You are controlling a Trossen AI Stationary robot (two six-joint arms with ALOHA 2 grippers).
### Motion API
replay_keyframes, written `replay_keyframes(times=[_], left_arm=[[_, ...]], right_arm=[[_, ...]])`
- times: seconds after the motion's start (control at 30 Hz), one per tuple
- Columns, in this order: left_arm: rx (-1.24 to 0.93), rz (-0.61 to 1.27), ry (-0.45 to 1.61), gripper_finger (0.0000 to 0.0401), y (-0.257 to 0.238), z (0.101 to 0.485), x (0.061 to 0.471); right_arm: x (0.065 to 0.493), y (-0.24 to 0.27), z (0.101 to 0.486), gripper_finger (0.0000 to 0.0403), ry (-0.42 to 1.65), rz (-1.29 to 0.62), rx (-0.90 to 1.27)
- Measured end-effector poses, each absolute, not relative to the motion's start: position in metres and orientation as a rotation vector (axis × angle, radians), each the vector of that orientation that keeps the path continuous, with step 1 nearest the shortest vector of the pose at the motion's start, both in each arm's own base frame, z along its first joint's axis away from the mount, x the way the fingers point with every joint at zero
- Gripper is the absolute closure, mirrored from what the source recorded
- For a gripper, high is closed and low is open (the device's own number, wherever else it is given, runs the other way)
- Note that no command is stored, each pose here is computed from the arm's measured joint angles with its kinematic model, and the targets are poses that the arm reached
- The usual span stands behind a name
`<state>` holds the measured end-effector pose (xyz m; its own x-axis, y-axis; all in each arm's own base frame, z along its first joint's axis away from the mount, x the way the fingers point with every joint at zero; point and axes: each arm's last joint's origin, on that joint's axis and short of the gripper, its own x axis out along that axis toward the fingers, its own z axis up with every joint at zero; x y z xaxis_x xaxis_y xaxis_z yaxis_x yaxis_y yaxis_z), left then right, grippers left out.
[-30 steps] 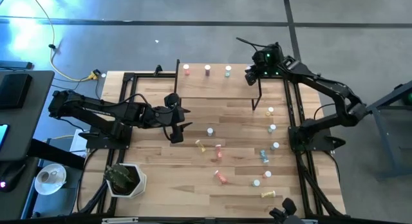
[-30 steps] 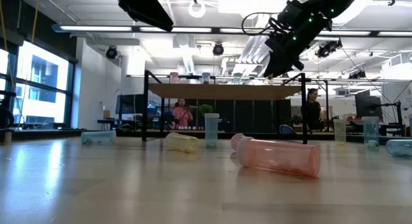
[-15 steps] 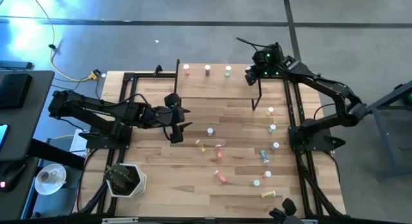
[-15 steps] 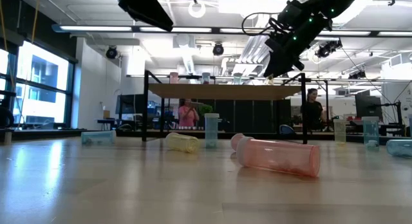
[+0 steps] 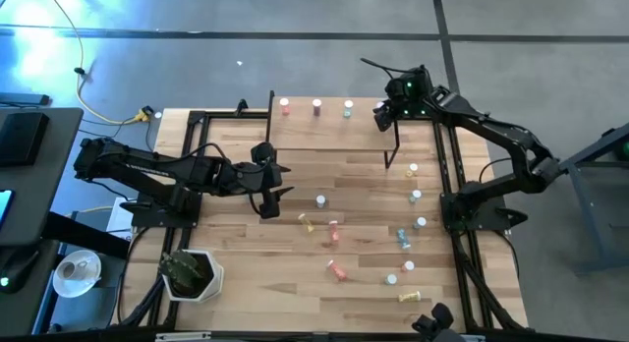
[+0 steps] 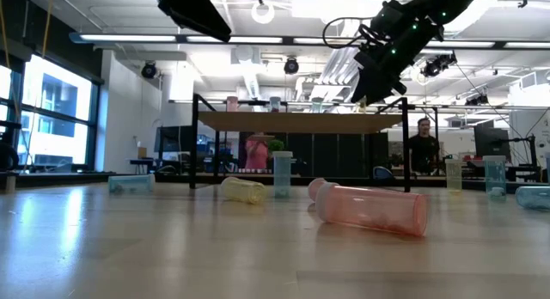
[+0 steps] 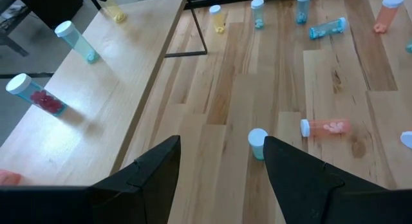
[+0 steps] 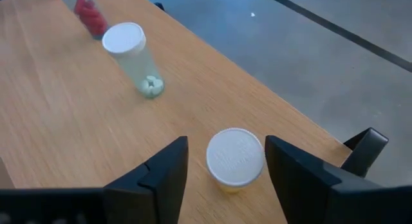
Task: Pick and place medicine bottles onto shelf by color
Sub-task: Put the green pill bottle on the shelf aligned with the other green pill bottle
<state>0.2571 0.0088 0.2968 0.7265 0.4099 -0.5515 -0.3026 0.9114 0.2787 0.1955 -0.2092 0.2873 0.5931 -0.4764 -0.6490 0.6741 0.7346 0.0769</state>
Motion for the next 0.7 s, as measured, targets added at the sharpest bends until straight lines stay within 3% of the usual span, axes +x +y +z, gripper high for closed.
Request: replay_keyframes(times=[0.7], left_arm=[[0.175, 0.396, 0.653, 0.0187, 0.009, 0.296, 0.257]], right_arm=[[0.178, -0.186, 0.329, 0.0203, 0.478, -0.681, 0.235]])
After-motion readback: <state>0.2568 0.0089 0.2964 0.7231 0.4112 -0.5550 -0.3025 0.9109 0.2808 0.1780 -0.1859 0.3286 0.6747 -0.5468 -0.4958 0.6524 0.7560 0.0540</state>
